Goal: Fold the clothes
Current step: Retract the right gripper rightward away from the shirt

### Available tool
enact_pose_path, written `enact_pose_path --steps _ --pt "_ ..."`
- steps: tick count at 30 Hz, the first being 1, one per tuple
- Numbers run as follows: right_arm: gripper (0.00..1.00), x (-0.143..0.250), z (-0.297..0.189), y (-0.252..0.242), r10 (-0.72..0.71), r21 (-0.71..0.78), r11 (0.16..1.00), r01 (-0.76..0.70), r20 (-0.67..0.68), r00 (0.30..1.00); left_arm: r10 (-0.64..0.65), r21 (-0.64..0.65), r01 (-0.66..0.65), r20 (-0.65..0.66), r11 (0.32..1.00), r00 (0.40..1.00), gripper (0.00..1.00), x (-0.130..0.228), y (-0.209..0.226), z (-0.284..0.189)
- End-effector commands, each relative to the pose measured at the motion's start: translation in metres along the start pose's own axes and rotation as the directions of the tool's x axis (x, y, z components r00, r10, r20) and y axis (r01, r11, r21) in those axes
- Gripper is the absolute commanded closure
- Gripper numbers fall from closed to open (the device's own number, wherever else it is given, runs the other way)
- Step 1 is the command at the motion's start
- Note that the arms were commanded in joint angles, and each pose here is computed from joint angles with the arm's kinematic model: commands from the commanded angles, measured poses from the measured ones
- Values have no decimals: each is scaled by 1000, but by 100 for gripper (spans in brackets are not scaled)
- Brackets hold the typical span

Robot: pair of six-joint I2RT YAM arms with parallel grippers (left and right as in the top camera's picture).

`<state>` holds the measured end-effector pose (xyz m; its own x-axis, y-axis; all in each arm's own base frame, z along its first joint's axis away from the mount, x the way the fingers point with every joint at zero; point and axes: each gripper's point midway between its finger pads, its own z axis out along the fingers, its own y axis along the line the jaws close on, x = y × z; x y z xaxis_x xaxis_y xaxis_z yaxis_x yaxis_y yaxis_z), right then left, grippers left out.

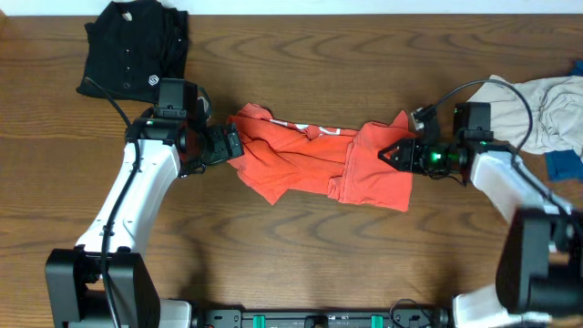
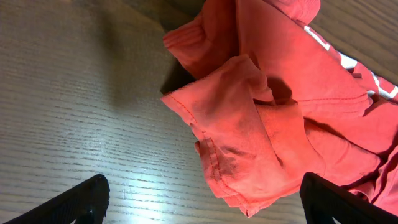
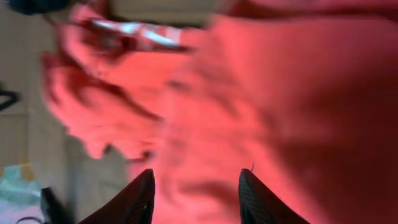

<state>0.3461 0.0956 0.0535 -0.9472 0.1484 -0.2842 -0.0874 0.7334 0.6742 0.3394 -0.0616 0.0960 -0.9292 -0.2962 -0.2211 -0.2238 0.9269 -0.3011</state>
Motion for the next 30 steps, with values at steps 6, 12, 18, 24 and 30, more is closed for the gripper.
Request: enact_pose_path --steps 6,12,18,24,30 --pt "59 -4 30 -29 28 -117 993 -28 -8 1000 6 1 -6 -24 1000 1000 2 5 1 4" --pt "59 -6 29 -26 24 -137 990 -25 -5 1000 6 1 -6 -24 1000 1000 2 5 1 4" --pt "36 -44 -14 19 -44 -157 986 62 115 992 7 1 -7 -23 1000 1000 2 5 1 4" --pt "1 -55 -65 70 -129 -152 975 162 208 970 116 23 -116 15 993 993 2 -4 -4 5" --pt "1 -35 -82 86 -179 -142 968 207 187 966 160 71 -165 76 984 984 2 -26 -15 22"
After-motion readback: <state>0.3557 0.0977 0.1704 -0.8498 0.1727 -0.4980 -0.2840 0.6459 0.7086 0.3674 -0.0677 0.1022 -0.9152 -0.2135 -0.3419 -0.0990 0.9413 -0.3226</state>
